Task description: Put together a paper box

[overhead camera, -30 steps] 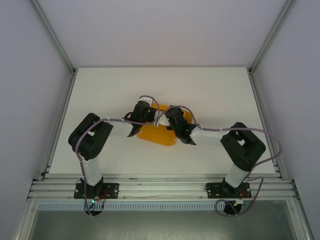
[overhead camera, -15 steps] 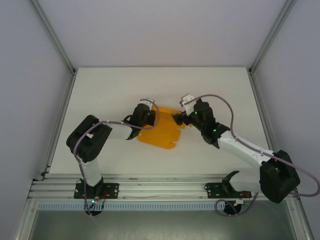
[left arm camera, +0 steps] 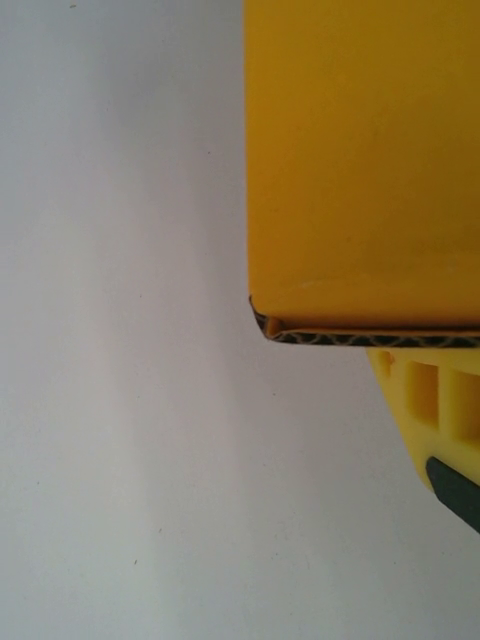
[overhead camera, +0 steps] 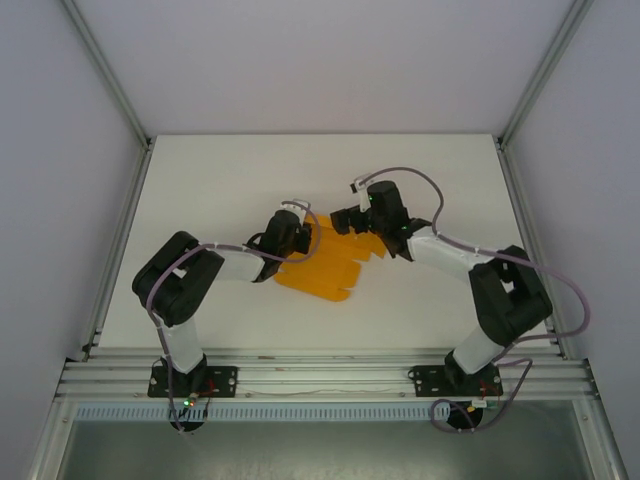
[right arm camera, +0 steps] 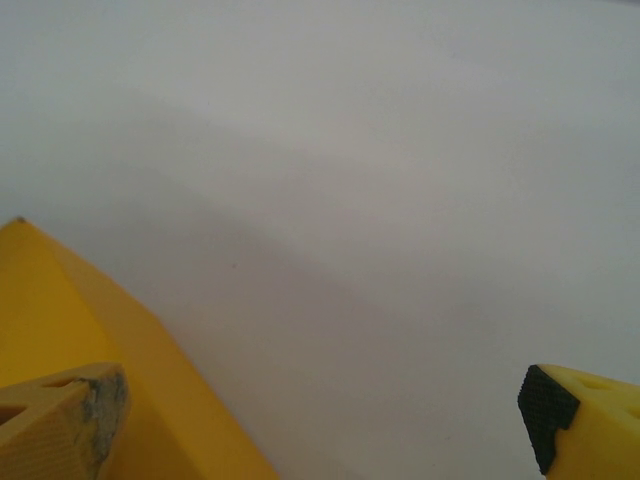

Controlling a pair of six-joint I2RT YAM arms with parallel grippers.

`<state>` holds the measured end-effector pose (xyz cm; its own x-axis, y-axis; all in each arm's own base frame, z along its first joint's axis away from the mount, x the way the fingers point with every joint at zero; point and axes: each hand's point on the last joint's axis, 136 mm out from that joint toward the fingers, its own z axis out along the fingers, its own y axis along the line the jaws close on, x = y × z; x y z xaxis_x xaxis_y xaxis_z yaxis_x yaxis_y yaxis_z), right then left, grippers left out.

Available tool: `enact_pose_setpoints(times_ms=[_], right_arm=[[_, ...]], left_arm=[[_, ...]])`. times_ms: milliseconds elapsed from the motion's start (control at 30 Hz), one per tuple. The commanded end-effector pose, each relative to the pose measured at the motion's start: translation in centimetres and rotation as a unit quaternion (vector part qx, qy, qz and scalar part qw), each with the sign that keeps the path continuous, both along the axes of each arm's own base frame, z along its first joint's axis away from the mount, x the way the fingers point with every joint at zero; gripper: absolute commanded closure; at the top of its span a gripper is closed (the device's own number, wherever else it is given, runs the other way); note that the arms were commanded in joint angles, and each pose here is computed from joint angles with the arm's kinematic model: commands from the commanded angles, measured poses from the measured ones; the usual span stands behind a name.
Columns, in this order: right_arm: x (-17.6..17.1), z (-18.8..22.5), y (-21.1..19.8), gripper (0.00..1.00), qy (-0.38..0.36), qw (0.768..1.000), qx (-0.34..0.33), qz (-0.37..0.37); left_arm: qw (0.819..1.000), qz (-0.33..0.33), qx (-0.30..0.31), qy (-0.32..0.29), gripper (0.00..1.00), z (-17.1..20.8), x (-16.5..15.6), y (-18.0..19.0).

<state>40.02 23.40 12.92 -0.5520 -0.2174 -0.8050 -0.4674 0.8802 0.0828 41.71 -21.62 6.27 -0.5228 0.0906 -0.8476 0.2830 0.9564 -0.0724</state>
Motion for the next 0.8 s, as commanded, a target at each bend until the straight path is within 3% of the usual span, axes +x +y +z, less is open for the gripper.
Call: enact_pose_setpoints(times_ms=[0, 100, 433, 533, 600, 767], right_arm=[[-0.2, -1.4, 0.3, 0.0, 0.014, 1.0, -0.02, 0.019], [-0.7, -3.5, -0.5, 0.0, 0.026, 0.998, -0.06, 0.024], [-2.1, -5.5, -0.1, 0.0, 0.023, 0.993, -0.097, 0.058], [-1.3, -4.3, -0.5, 0.0, 0.002, 0.995, -0.091, 0.032], [-0.4, -2.3, -1.0, 0.0, -0.023, 0.997, -0.068, -0.009], [0.4, 4.2, -3.5, 0.0, -0.079, 0.991, -0.027, -0.103]], left_arm=[[0.999, -0.017, 0.019, 0.034, 0.8, -2.0, -1.5, 0.0], [0.999, -0.022, 0.021, 0.042, 0.64, -2.3, -1.8, 0.0], [0.999, -0.018, 0.023, 0.031, 0.62, -1.4, -1.0, -0.2], [0.999, -0.002, 0.028, 0.025, 0.76, -0.9, -0.4, 0.1], [0.999, 0.013, 0.031, 0.022, 0.97, -0.5, 0.0, 0.4], [0.999, 0.042, 0.027, 0.02, 1.0, 0.2, 0.2, 1.2]])
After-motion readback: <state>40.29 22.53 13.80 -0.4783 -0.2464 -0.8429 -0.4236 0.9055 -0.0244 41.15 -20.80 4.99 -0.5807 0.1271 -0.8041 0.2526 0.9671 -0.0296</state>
